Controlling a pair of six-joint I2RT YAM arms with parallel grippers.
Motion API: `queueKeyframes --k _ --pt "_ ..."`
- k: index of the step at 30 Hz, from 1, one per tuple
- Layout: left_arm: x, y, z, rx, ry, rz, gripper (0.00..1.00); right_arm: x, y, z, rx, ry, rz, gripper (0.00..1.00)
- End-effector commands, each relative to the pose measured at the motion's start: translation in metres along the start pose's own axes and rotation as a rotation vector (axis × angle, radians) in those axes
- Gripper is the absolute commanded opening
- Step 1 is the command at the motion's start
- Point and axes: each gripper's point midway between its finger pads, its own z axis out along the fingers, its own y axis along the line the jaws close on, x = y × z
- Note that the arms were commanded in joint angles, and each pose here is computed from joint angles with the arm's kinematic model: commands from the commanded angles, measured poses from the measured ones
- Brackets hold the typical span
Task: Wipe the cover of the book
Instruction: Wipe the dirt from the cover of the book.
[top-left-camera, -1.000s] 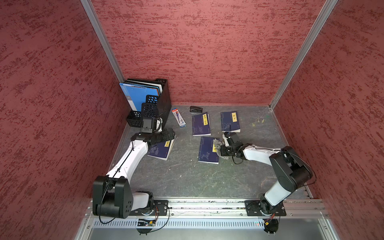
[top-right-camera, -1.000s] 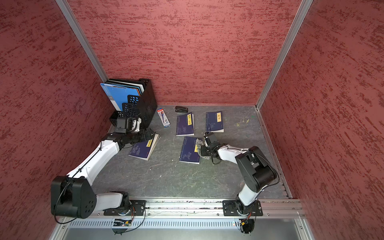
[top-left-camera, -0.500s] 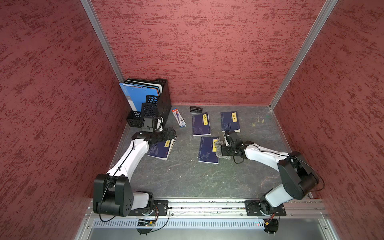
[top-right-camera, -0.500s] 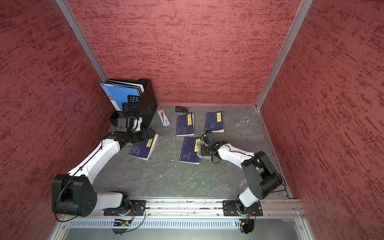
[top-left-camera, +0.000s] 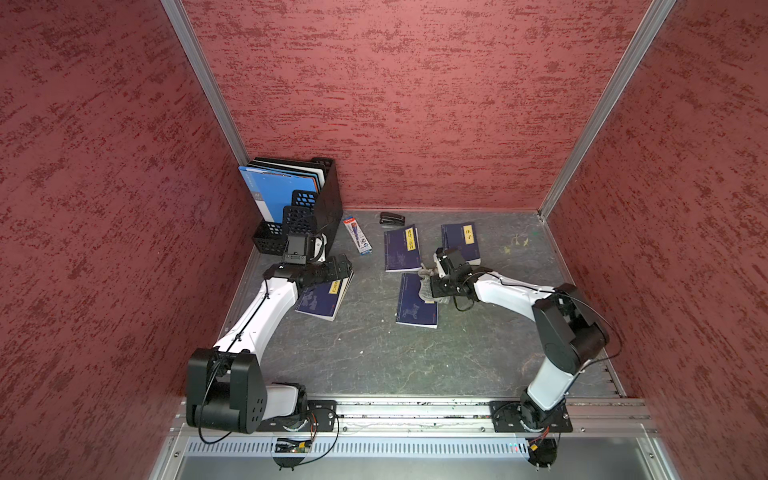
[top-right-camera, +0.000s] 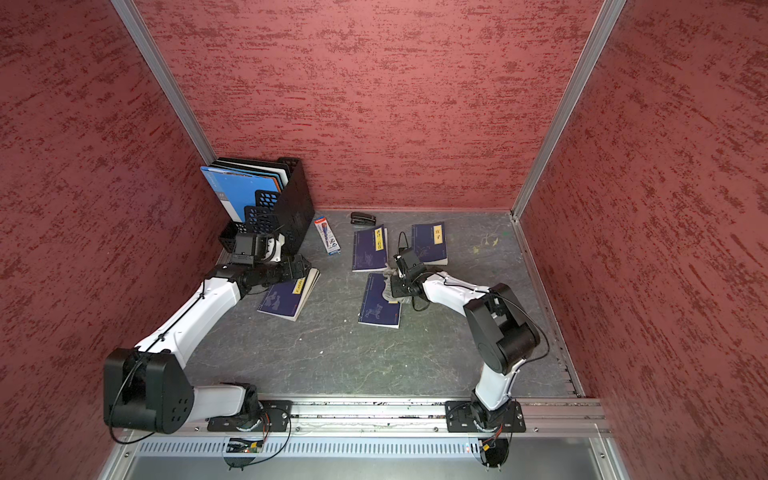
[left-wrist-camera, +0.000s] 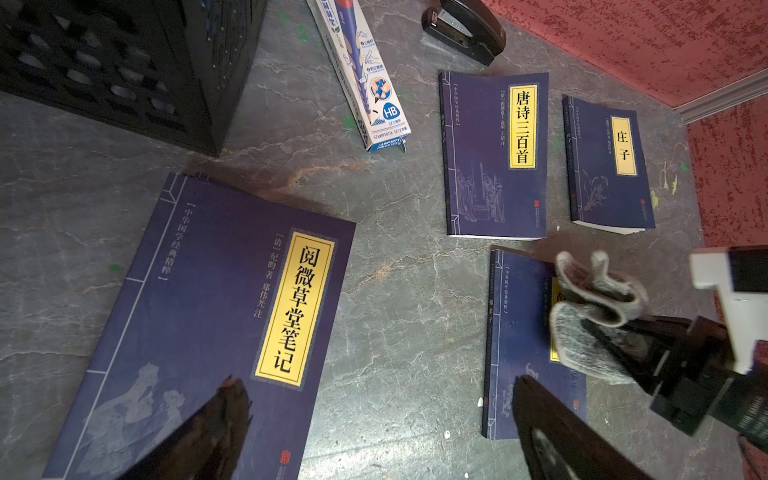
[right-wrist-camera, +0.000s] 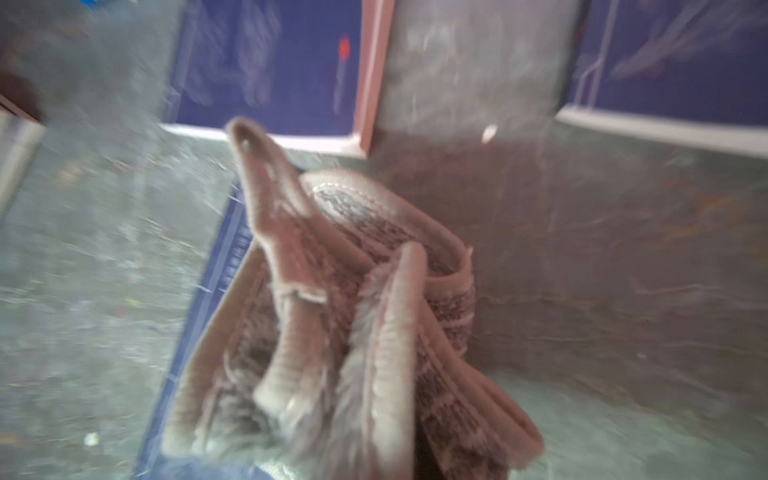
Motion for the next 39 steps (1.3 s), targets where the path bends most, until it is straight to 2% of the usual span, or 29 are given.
queueKeyframes --k 1,5,13,21,28,35,39 --pt "-0.003 -0.003 -0.001 0.012 -0.015 0.025 1.0 0.0 0.015 0.006 -0.068 0.002 -0.024 0.09" --pt "-0.003 -0.002 0.0 0.011 -0.013 0.022 1.0 0.024 0.02 0.01 -0.072 0.058 -0.037 0.09" --pt "-0.005 0.0 0.003 0.006 -0.013 0.019 1.0 0.098 0.033 -0.003 -0.067 0.179 -0.03 0.09" --pt "-0.007 -0.001 0.003 0.006 -0.015 0.022 1.0 0.133 0.027 -0.023 -0.07 0.206 0.035 0.09" --pt "-0.006 -0.001 0.002 0.007 -0.014 0.023 1.0 0.113 0.025 -0.01 -0.038 0.16 0.014 0.09" --pt "-0.006 -0.001 0.0 0.01 -0.016 0.021 1.0 0.039 0.019 0.026 -0.038 0.05 0.03 0.1" --pt "-0.004 0.0 0.0 0.004 -0.012 0.019 1.0 0.008 0.028 0.044 -0.05 0.036 -0.012 0.1"
